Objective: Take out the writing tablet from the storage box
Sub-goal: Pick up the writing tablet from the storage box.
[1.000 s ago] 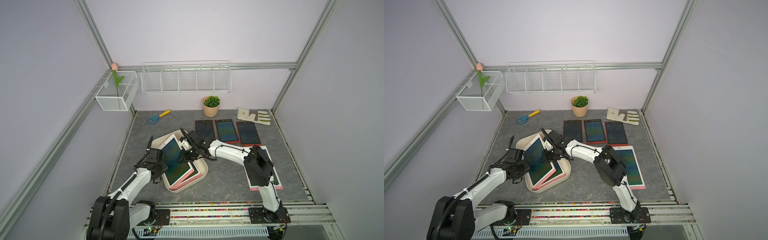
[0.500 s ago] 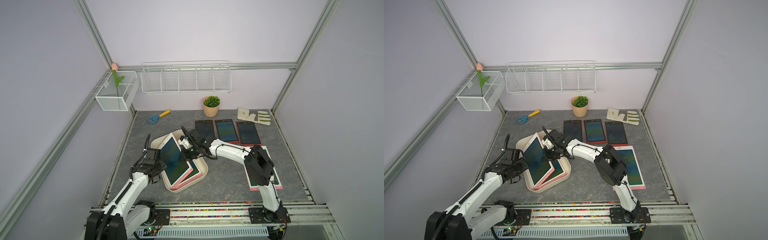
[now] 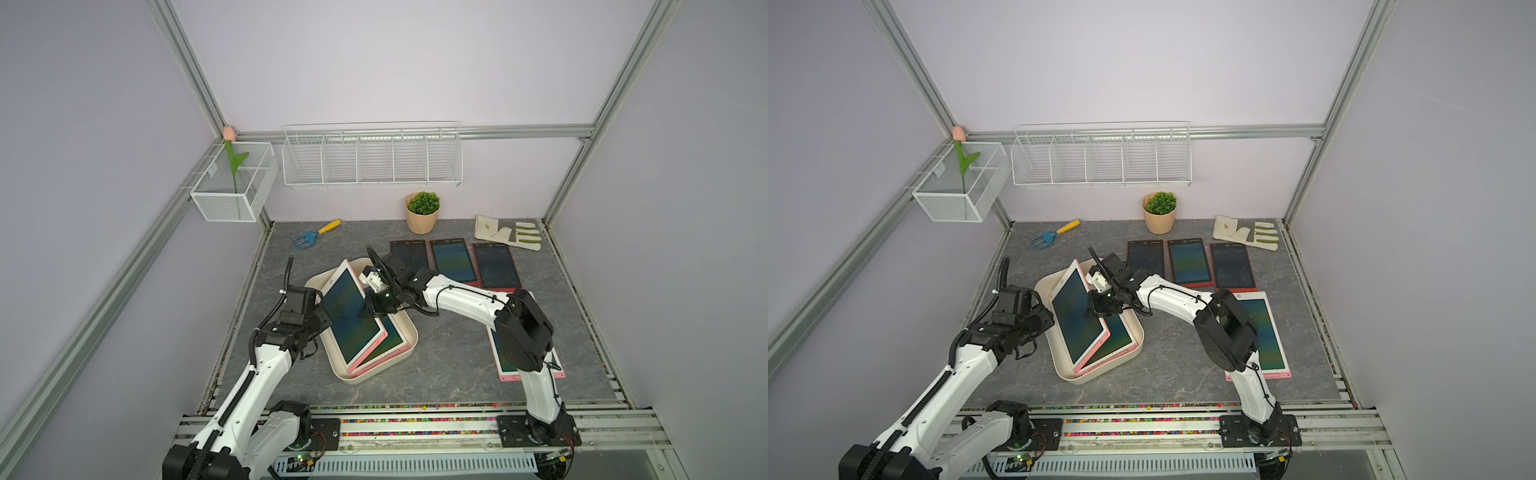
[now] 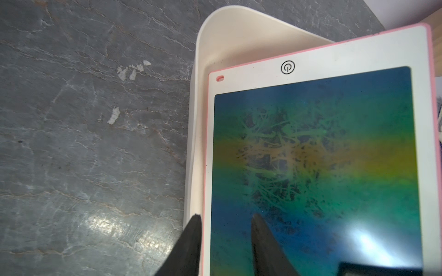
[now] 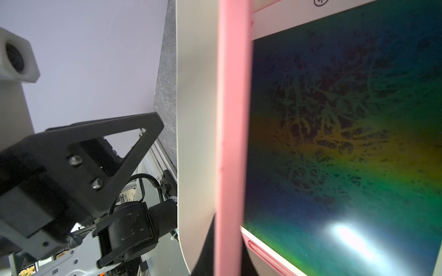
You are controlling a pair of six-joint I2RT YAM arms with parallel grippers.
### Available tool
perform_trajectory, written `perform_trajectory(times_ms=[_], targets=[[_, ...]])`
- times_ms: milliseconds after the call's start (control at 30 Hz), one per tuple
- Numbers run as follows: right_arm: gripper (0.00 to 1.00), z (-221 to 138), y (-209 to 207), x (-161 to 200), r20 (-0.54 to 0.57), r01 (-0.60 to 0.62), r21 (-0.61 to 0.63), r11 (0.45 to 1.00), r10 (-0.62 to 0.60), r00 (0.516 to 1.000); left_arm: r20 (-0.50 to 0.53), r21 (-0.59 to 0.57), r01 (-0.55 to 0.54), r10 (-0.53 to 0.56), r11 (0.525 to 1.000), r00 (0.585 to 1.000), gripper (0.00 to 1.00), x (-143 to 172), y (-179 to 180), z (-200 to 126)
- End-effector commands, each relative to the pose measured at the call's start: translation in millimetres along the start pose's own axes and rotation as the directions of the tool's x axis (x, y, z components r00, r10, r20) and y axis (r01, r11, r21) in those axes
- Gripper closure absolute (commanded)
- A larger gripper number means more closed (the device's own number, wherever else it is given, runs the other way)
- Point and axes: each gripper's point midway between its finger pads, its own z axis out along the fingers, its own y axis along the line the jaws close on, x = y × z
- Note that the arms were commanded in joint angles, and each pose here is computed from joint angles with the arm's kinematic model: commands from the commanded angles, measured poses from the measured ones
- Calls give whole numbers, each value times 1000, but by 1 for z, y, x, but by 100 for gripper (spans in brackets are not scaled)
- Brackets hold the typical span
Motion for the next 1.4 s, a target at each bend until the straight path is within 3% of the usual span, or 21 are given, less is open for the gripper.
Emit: perform_trajectory(times_ms=[0, 267, 400, 633, 967, 1167, 1367], targets=[[93, -33, 38, -12, 59, 52, -77, 996, -47, 997, 14, 13, -12, 12, 1000, 1000, 63, -7, -5, -10], [93, -73, 42, -20, 127, 72, -56, 996, -64, 990, 29, 65, -26, 24, 998, 999, 61, -16, -18, -27], [93, -107, 34, -22, 174, 60, -35, 998, -53, 983, 23, 144, -52, 49, 988, 999, 56, -18, -35, -33], [93, -180, 10, -10, 281, 16, -29, 999, -7, 960, -39, 372, -81, 103, 925, 994, 56, -7, -78, -30], [93, -274, -21, 26, 444, -44, -29, 999, 52, 894, -9, 473, -202, 234, 858, 972, 55, 11, -138, -48], [93, -301, -37, 50, 490, -89, -53, 995, 104, 865, -6, 579, -253, 314, 775, 949, 55, 40, -191, -50], [93, -319, -52, 67, 526, -127, -83, 988, 152, 837, -39, 737, -226, 374, 637, 927, 55, 79, -243, -55]])
